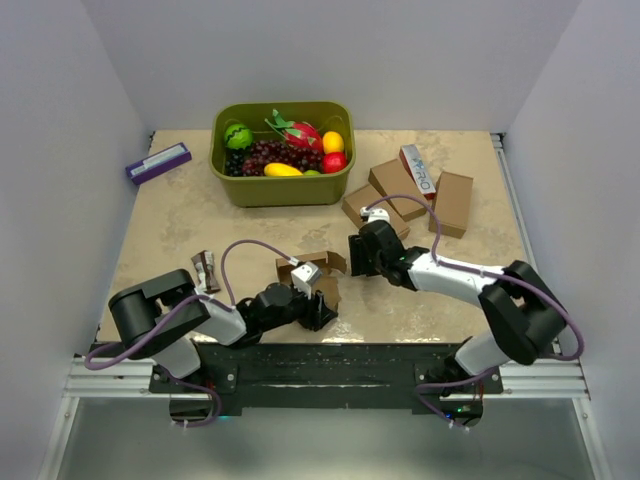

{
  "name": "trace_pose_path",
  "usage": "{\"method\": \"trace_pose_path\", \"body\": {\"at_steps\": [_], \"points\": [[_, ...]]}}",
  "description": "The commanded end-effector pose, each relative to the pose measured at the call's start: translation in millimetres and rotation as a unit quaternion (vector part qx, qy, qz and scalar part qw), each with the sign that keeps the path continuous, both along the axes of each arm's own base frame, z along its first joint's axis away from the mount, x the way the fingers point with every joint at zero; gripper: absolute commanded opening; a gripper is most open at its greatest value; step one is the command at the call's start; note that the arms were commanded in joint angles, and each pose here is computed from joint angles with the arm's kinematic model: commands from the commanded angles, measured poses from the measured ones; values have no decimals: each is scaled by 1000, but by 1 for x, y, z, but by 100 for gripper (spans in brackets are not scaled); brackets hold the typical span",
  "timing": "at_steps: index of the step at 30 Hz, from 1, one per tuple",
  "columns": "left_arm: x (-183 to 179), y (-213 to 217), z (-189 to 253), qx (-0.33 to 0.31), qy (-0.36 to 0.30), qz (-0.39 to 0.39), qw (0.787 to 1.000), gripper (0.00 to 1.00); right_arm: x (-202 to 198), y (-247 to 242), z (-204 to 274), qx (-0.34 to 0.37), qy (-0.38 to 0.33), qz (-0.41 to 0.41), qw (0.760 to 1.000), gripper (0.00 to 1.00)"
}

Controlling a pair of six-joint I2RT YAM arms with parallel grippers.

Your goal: Fold the paper box

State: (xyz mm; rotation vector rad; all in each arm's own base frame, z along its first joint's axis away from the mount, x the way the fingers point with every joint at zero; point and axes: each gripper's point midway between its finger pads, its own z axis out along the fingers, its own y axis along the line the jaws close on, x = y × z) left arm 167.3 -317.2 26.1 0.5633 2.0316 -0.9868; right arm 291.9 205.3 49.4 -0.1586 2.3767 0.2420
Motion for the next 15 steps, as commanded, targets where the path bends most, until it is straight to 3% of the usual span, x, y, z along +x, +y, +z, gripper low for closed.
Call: {"method": "trace_pose_path", "body": {"at_steps": [1, 15], "points": [[-12, 13, -19, 28, 20, -11, 999, 53, 10, 30, 8, 31, -37, 80, 996, 63], [-16, 16, -16, 5, 21, -31, 999, 51, -11, 67, 28, 92, -92, 227, 965, 59]]}}
